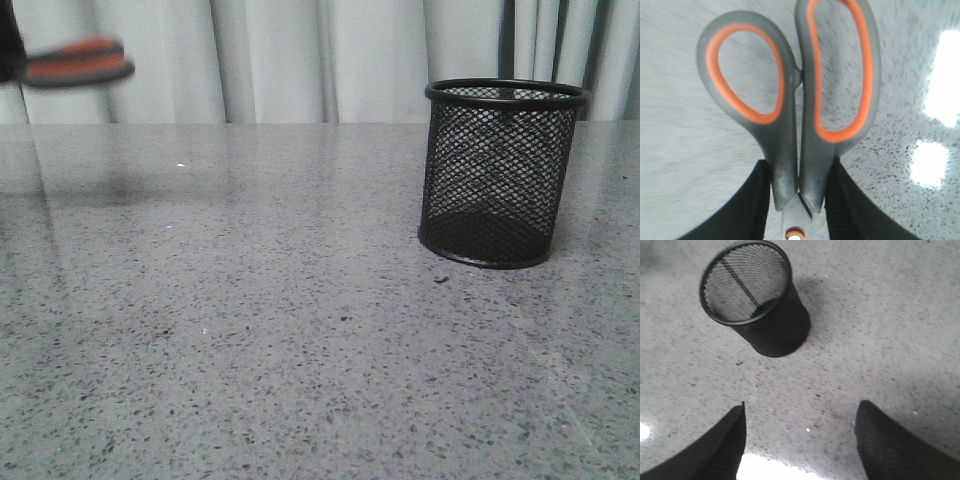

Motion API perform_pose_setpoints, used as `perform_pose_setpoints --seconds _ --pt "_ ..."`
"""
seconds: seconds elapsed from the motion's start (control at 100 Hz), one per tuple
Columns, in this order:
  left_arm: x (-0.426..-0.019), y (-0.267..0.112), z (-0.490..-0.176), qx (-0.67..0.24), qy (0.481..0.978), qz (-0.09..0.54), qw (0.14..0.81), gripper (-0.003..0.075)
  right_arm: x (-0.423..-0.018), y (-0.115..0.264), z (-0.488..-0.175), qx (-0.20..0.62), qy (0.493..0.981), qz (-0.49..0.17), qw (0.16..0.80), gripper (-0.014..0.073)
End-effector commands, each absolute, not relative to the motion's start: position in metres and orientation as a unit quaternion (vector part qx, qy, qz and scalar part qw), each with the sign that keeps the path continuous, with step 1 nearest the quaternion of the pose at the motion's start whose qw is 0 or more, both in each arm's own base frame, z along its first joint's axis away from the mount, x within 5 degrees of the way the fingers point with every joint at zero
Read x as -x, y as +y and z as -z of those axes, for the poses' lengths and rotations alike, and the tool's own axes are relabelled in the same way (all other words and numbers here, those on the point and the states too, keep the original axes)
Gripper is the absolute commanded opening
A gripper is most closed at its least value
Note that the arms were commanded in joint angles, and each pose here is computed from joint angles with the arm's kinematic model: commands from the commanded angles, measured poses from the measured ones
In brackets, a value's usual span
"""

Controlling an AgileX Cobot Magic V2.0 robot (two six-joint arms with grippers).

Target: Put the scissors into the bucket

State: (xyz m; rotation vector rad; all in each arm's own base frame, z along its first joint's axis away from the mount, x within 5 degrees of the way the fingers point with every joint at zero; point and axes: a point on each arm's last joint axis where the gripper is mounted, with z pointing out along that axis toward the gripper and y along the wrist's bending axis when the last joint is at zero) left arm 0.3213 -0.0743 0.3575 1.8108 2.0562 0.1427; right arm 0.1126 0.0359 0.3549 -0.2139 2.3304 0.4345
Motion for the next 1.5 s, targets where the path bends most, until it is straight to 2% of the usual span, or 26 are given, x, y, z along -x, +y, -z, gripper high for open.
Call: perform_pose_setpoints --seconds 0.0,0.26,0.46,0.56,0.81,1.04,1.49 --pt "-0.291 -0.081 -0.405 -0.640 0.721 -0.064 0.259 -0.0020 -0.118 0.040 -0.373 0.087 0.878 -0.199 0.426 0.0421" --pt "-0.227 -0.104 -0.460 -0.638 0.682 -0.068 0.351 -0.0020 -0.117 0.061 -0.397 0.110 0.797 -0.339 0.488 0.0421" --pt "-0.189 -0.121 -0.477 -0.648 0.652 -0.041 0.392 -0.0020 -0.111 0.071 -0.418 0.124 0.718 -0.441 0.524 0.0377" --pt "-0.176 -0.132 -0.482 -0.648 0.645 -0.022 0.405 -0.0020 -0.109 0.073 -0.425 0.124 0.694 -0.468 0.533 0.0370" --pt "-0.152 -0.164 -0.486 -0.656 0.619 -0.015 0.432 -0.0020 -0.110 0.078 -0.437 0.159 0.690 -0.485 0.514 0.0370" --pt "-0.130 -0.190 -0.493 -0.660 0.581 0.038 0.475 -0.0020 -0.120 0.079 -0.440 0.162 0.693 -0.493 0.500 0.0370" --pt "-0.129 -0.230 -0.481 -0.668 0.567 0.076 0.475 -0.0020 -0.119 0.081 -0.440 0.167 0.691 -0.501 0.493 0.0370"
